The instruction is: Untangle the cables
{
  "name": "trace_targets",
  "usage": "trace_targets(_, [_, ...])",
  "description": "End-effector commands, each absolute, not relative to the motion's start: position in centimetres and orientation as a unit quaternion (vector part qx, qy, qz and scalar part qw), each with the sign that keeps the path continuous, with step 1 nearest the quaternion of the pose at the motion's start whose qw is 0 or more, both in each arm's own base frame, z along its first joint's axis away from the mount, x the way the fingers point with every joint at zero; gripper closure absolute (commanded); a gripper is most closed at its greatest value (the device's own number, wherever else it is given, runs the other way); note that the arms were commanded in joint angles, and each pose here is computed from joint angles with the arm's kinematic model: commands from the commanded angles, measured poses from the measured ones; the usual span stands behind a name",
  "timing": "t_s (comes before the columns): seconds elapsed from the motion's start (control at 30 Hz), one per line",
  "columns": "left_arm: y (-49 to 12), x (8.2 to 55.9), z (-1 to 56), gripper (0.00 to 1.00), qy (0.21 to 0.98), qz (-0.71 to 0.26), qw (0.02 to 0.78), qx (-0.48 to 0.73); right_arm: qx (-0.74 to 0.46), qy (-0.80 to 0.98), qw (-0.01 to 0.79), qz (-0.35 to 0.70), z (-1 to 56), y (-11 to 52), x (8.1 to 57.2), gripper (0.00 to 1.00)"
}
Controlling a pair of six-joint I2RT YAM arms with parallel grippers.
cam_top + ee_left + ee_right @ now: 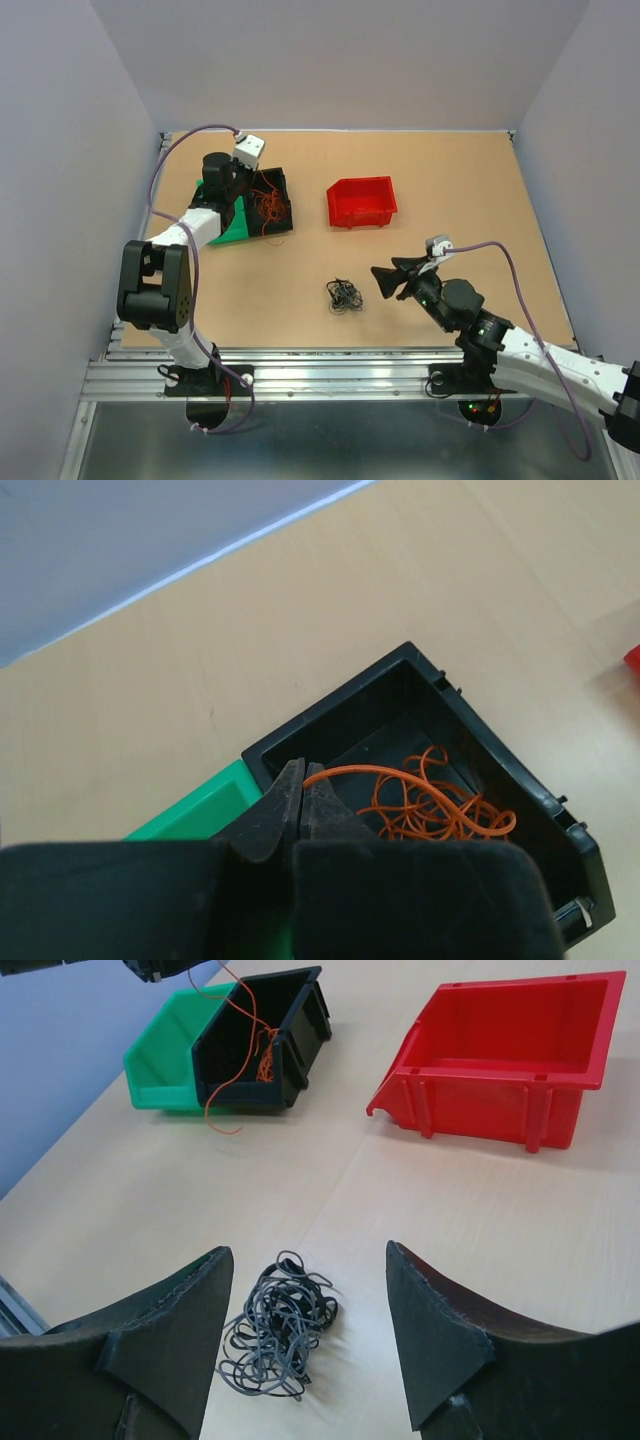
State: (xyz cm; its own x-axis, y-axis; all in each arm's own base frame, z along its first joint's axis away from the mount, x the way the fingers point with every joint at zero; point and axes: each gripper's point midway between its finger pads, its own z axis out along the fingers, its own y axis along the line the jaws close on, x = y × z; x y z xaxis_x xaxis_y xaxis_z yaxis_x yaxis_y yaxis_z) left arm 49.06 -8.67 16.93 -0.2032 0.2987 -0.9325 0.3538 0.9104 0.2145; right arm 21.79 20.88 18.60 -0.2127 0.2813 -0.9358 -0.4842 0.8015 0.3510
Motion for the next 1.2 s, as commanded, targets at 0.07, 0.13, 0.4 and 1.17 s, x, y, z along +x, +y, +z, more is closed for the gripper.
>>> trace_targets(0.07, [-8.4, 48.6, 16.6, 0.98, 0.781, 0.059, 0.574, 0.239, -0.069, 0.715, 0.626, 0.304, 18.8, 21.2, 22.1, 0.32])
trace_targets(0.13, [-9.0, 48.7, 15.8, 0.98, 0.787, 0.079, 0.562, 0.241, -0.07, 0.716, 0.625, 0.303, 18.7, 21.3, 22.1, 0.32])
trace_targets(0.4, [-5.5, 51.3, 13.3, 1.0, 0.825, 0.162, 0.519, 0.153, -0.07, 0.716, 0.625, 0.303, 18.7, 21.2, 22.2, 0.32])
trace_targets(1.17, [-5.0, 52.2, 12.1, 0.99, 0.845, 0.125, 0.496, 0.154, -0.072, 0.715, 0.625, 0.306, 18.7, 21.3, 22.1, 0.32])
